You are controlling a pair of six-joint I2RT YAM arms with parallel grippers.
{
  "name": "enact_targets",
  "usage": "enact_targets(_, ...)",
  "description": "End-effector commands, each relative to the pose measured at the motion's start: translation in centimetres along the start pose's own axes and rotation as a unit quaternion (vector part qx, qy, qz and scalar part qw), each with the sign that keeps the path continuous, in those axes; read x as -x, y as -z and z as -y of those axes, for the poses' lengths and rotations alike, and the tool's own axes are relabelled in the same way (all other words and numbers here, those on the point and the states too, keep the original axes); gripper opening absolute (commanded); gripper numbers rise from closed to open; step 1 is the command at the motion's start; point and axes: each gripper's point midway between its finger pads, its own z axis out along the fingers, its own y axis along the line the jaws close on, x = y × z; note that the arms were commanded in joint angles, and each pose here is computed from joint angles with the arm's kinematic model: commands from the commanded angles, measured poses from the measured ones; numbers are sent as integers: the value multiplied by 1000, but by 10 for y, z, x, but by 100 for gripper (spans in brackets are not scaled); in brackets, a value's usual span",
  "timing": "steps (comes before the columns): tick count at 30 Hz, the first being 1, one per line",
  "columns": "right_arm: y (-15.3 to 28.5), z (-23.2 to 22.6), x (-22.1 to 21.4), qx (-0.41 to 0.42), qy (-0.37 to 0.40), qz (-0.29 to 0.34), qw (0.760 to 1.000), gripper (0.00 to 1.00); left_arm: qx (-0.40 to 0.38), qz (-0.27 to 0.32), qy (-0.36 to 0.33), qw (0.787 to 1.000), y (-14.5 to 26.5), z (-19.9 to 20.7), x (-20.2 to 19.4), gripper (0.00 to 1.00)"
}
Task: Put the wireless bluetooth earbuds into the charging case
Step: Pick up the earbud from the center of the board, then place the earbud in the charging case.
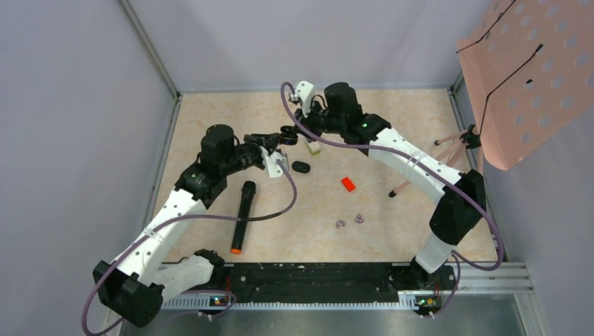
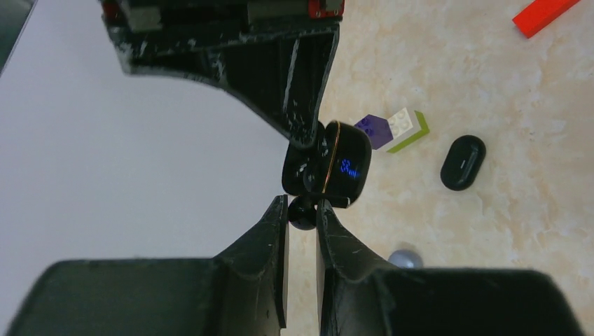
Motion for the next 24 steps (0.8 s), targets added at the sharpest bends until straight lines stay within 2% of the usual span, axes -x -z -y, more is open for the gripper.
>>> enact_targets(1, 1, -4, 45, -34, -3, 48, 998, 0, 70, 2, -75, 995, -2, -29, 14, 0)
enact_targets(16, 15, -7, 77, -105, 28, 71, 992, 0, 162, -23, -105, 981, -1, -45, 14, 0)
enact_targets(20, 17, -6, 83, -125, 41, 69, 989, 0, 209, -4, -36, 977, 7, -55, 18, 0)
enact_targets(24, 20, -7, 87, -124, 41, 63, 990, 0, 205, 5, -34, 978, 12, -48, 20, 0)
